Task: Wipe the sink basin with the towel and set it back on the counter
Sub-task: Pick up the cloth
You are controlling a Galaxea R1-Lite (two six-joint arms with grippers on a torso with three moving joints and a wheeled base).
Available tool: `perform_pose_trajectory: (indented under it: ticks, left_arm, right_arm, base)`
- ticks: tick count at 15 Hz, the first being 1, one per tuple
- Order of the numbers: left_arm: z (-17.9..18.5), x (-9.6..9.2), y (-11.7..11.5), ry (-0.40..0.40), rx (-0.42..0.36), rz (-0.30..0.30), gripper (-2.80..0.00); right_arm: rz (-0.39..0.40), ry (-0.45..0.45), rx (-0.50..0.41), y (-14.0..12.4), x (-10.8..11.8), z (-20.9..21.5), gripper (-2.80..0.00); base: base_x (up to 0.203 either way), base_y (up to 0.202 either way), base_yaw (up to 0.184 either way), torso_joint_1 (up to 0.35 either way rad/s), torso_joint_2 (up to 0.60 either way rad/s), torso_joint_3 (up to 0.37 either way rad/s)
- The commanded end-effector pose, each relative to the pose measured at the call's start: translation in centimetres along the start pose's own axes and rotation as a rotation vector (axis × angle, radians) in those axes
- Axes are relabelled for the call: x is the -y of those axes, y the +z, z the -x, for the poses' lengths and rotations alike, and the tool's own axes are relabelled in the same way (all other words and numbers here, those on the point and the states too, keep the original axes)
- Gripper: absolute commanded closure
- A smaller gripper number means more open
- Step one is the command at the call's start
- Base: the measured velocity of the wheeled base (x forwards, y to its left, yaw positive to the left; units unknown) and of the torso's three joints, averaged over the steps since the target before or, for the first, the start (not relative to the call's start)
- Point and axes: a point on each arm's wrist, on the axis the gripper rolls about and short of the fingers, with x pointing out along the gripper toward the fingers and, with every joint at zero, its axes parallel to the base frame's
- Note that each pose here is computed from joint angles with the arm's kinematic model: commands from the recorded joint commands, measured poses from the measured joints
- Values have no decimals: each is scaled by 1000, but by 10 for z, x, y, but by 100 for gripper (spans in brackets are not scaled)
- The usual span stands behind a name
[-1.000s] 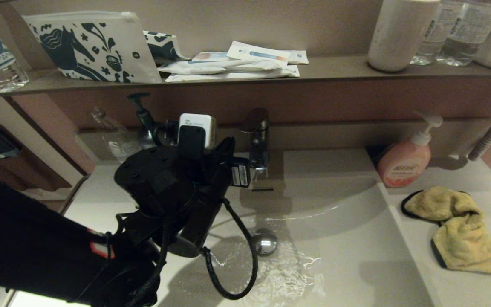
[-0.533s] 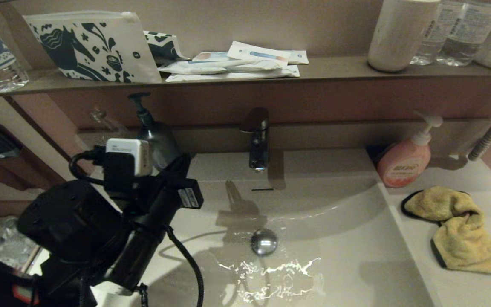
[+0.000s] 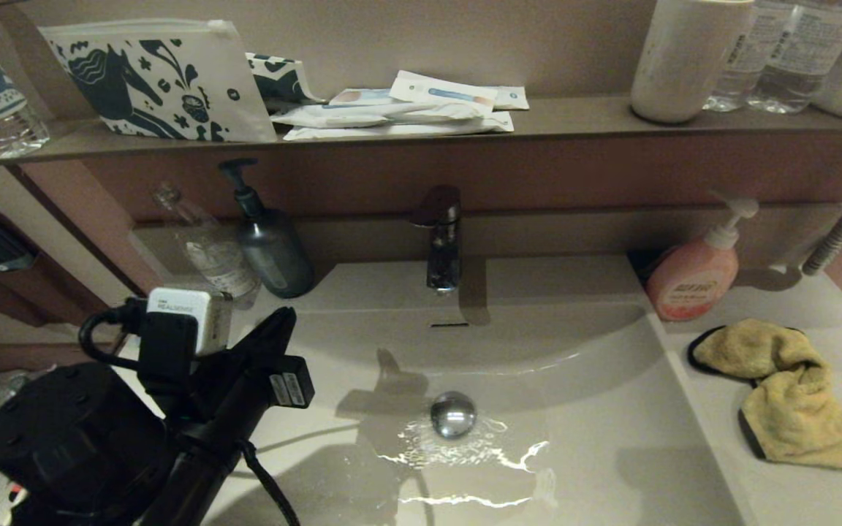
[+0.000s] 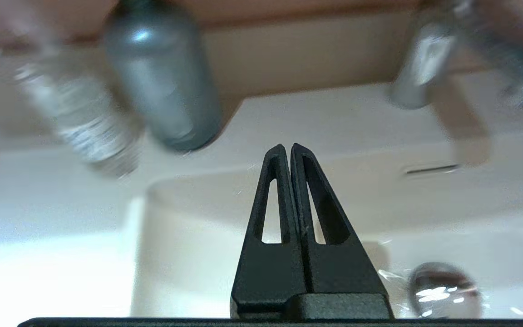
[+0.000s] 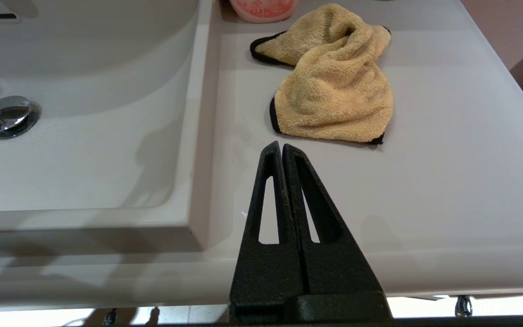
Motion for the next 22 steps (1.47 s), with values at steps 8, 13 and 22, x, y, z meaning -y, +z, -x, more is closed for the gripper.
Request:
perform_pose_trajectory:
  ticks: [8, 13, 22]
  left_arm:
    - [39, -56, 3, 247, 21, -31, 0]
    - [57, -96, 22, 473, 131, -2, 0]
    - [136, -132, 68, 727, 287, -2, 0]
  right_arm:
    - [1, 0, -1, 0, 0, 0, 0]
    - [0, 1, -1, 0, 0, 0, 0]
    - [1, 0, -2, 0, 0, 0, 0]
  base:
    - [0, 0, 0, 0, 0, 0]
    - [0, 0, 0, 0, 0, 0]
    - [0, 0, 0, 0, 0, 0]
